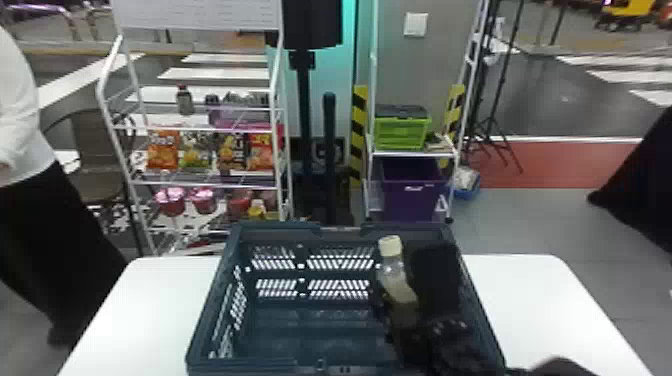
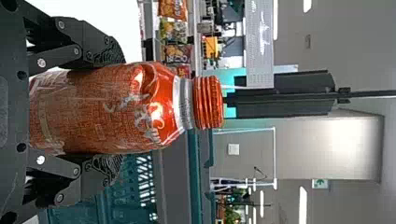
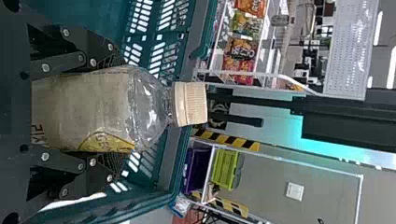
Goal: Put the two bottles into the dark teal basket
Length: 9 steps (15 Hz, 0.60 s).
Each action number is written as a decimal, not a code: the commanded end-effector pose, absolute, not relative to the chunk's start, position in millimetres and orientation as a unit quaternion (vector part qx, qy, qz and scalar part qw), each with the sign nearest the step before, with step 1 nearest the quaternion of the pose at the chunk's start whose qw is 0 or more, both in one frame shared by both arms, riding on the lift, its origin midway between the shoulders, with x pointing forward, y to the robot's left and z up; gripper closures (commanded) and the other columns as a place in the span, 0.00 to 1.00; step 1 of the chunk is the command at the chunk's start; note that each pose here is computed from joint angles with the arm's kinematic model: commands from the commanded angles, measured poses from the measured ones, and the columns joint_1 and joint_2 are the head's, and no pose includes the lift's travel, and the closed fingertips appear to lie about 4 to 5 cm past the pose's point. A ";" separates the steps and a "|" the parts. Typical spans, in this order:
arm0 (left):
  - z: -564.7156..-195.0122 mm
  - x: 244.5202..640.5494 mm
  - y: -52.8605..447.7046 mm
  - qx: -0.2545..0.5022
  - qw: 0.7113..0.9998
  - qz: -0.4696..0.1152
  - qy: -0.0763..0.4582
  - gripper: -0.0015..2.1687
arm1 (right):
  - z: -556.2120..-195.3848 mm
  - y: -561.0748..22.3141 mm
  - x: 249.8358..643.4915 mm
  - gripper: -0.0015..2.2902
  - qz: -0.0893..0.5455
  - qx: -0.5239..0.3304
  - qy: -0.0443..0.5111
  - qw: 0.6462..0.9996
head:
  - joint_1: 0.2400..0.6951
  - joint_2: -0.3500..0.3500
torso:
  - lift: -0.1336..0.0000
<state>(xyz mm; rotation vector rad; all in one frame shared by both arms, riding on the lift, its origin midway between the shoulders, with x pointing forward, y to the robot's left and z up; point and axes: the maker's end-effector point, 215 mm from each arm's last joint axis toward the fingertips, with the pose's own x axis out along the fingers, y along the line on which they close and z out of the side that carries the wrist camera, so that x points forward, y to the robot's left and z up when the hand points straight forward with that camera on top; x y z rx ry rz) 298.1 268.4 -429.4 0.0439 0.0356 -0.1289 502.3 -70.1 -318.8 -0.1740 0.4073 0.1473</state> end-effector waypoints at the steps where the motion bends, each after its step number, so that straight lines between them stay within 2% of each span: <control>1: -438.9 302.5 279.7 0.017 0.998 -0.061 0.026 0.99 | -335.5 -44.8 530.6 0.70 0.088 -0.101 0.228 0.964 | 0.57 0.50 | 1.00; 6: -449.0 312.4 293.6 0.009 0.998 -0.055 0.034 0.99 | -394.3 -47.4 551.7 0.70 0.089 -0.168 0.306 0.933 | 0.57 0.50 | 1.00; 9: -450.6 316.8 295.4 0.007 0.998 -0.052 0.034 0.99 | -410.3 -54.0 556.3 0.70 0.086 -0.187 0.331 0.921 | 0.57 0.50 | 1.00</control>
